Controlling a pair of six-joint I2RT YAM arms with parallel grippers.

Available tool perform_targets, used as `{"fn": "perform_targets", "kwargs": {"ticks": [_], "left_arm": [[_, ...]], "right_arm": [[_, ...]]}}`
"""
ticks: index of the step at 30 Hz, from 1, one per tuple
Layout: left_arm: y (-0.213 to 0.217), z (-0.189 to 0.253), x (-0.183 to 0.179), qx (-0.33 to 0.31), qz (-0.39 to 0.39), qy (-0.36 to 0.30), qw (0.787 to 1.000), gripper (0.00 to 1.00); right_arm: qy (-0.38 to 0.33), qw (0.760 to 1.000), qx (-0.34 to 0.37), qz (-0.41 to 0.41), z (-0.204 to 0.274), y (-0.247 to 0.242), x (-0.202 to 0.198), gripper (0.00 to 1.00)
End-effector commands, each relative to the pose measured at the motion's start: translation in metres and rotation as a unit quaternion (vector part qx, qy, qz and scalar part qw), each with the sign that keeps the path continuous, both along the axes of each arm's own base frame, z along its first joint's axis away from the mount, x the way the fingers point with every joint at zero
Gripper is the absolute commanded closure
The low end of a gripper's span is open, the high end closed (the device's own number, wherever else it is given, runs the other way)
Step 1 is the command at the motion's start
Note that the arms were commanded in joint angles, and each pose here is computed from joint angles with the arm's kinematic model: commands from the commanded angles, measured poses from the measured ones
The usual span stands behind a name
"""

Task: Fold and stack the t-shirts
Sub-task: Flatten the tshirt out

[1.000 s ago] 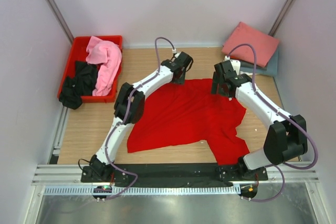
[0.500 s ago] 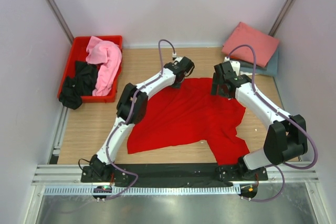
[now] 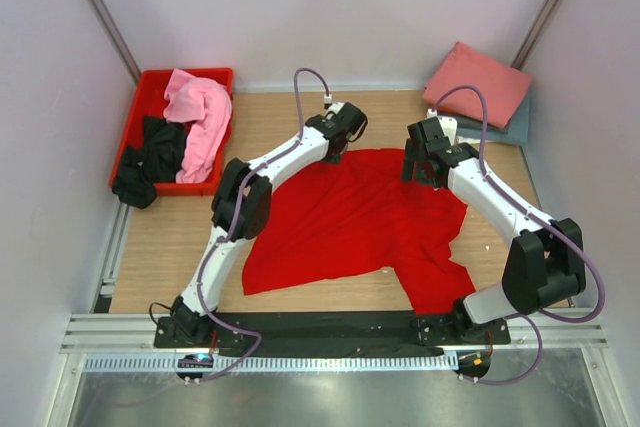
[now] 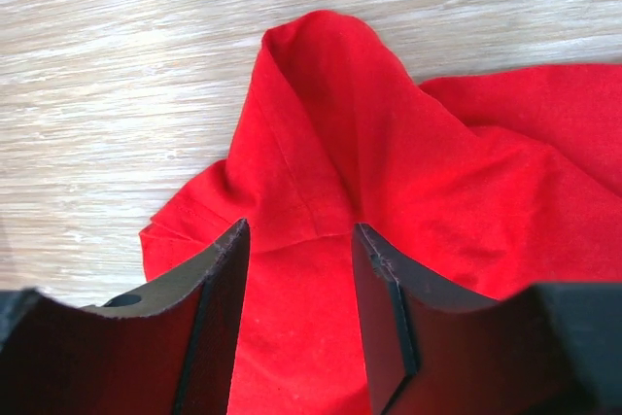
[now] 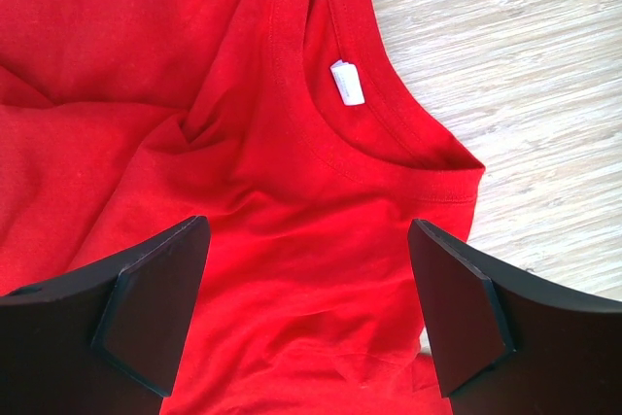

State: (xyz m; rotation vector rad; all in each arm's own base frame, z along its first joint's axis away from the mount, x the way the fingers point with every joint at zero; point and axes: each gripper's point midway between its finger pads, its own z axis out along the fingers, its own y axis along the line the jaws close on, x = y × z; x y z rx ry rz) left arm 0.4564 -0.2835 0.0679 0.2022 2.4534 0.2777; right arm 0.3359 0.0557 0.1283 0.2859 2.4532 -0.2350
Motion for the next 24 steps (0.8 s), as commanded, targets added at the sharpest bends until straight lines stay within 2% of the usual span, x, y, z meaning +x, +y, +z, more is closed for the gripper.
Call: {"fn": "perform_targets", "kwargs": {"ticks": [1,24], "left_arm": [[0.006,0.025,0.006,-0.005,0.012,-0.031,0.999,0.53],[0.001,-0.021,0.008,-0.009,0.006,0.01,1.0,0.56]], "right_arm": [[-0.026,1.0,0.004,0.003,0.011,0.001,0.006,0.1],[-0.017,1.0,0.005,0.007,0.002,0.004,0.009,0.1]]}}
